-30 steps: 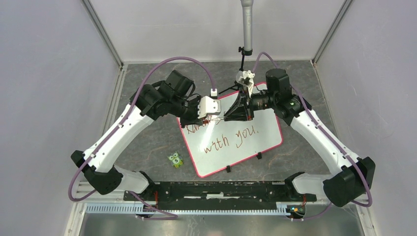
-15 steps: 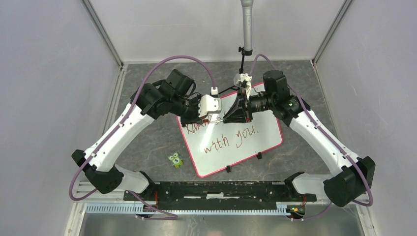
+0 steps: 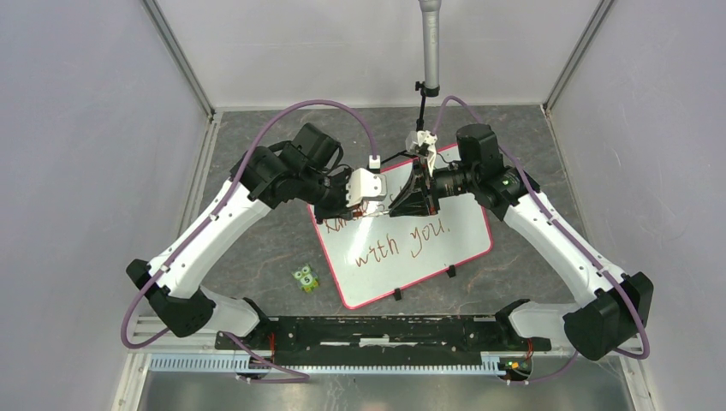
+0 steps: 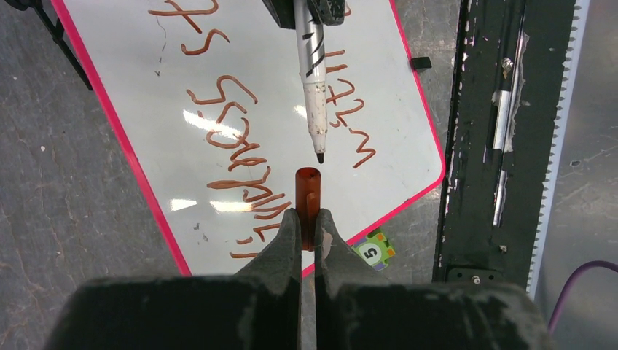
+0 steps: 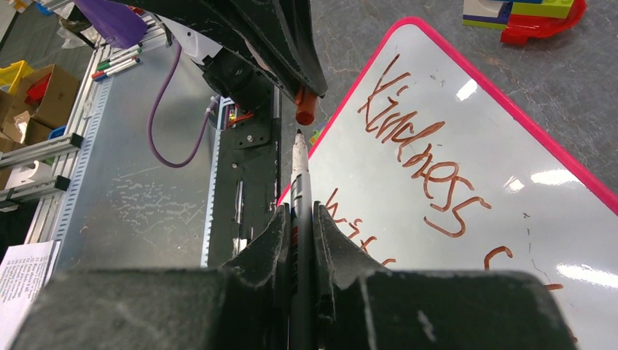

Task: Write a sentence on the whiteboard
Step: Insert the whiteboard marker without the cap into the pen cap.

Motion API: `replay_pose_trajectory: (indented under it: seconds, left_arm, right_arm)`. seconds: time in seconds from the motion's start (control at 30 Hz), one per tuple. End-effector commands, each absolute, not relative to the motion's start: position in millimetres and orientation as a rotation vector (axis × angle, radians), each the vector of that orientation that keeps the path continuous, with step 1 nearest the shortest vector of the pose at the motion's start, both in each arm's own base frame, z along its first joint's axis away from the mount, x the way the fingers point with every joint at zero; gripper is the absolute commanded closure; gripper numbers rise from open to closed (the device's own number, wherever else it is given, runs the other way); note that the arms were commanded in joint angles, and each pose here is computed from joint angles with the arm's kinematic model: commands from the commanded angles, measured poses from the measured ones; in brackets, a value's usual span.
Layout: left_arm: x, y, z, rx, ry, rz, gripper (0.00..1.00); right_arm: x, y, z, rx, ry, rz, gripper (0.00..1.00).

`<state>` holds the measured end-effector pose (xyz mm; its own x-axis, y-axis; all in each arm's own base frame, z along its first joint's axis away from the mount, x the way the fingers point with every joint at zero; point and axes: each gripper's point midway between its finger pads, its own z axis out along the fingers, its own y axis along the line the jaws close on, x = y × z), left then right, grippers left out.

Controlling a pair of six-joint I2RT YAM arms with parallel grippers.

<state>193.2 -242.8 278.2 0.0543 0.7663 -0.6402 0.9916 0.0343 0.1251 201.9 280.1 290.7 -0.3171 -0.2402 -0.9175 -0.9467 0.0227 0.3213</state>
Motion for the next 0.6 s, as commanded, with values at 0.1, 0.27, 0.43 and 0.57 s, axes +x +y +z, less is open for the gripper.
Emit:
replay_pose_trajectory:
  seconds: [0.1, 0.27, 0.43, 0.57]
  left_arm:
    - [184.3, -239.8, 284.2, 1.784, 1.746, -0.544, 0.98]
    - [183.9, -243.3, 284.4, 1.787, 1.746, -0.562, 0.98]
    - [185.6, -245.3, 283.4, 1.788, 1.75, -0.563, 0.98]
    - [185.2, -248.1, 285.1, 1.791, 1.744, -0.571, 0.98]
  right_arm:
    - [201.4, 281.1, 310.4, -1.249, 1.558, 1.307, 1.0]
    - [201.1, 282.8, 311.2, -1.249, 1.555, 1.318, 1.0]
    - [200.0, 283.9, 312.1, -1.253, 1.55, 1.321, 1.0]
    - [199.9, 285.1, 311.9, -1.253, 1.55, 1.323, 1.0]
